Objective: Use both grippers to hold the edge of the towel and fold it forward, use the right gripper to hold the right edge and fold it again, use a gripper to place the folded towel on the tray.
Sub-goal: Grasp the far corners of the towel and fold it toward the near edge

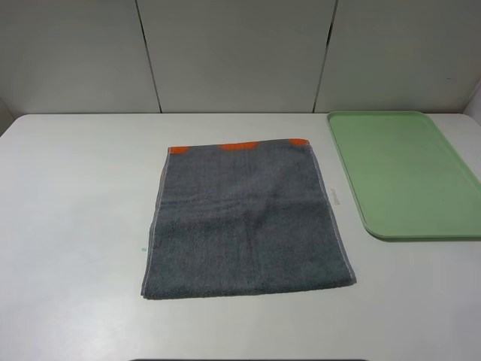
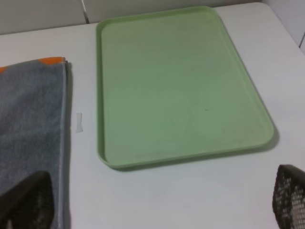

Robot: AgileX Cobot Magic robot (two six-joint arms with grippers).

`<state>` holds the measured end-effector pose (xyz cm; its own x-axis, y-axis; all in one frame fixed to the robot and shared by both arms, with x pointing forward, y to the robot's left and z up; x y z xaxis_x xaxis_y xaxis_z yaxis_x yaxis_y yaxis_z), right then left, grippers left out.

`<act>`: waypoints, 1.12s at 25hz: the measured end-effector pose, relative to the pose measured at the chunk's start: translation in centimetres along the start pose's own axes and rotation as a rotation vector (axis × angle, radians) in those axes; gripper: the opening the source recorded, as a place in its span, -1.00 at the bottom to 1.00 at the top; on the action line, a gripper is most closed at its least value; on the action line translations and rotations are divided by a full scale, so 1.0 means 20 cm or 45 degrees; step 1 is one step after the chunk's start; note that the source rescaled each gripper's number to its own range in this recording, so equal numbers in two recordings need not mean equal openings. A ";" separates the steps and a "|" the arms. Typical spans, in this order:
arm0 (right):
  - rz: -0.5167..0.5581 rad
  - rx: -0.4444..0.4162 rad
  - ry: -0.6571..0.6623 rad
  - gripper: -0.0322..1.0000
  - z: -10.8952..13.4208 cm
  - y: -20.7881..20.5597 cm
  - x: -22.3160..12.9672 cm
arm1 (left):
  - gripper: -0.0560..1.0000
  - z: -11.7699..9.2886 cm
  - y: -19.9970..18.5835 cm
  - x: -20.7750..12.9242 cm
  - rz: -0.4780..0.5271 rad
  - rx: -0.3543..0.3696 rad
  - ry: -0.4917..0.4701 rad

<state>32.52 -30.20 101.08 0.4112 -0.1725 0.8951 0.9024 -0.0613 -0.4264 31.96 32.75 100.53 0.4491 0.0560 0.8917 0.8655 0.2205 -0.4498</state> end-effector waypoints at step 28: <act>0.460 0.348 -0.382 1.00 0.28 0.36 0.17 | 0.81 -0.35 0.17 0.28 0.288 -0.579 0.811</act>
<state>41.16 -25.70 101.85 0.6838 0.1554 0.7129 0.6811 0.2147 -0.7000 38.98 26.90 103.54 0.5453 -0.5433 0.6383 0.6824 -0.1545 -0.7145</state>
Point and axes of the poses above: a point on each arm's last joint axis where the gripper is mounted, y pointing out along that axis toward the gripper, z along the wrist's bending axis when the last joint is at zero, x = y × z, the point moved 10 cm from there along y, pointing out along that axis toward the gripper, and after that the axes turned 6 degrees about y, right-handed, at the moved point
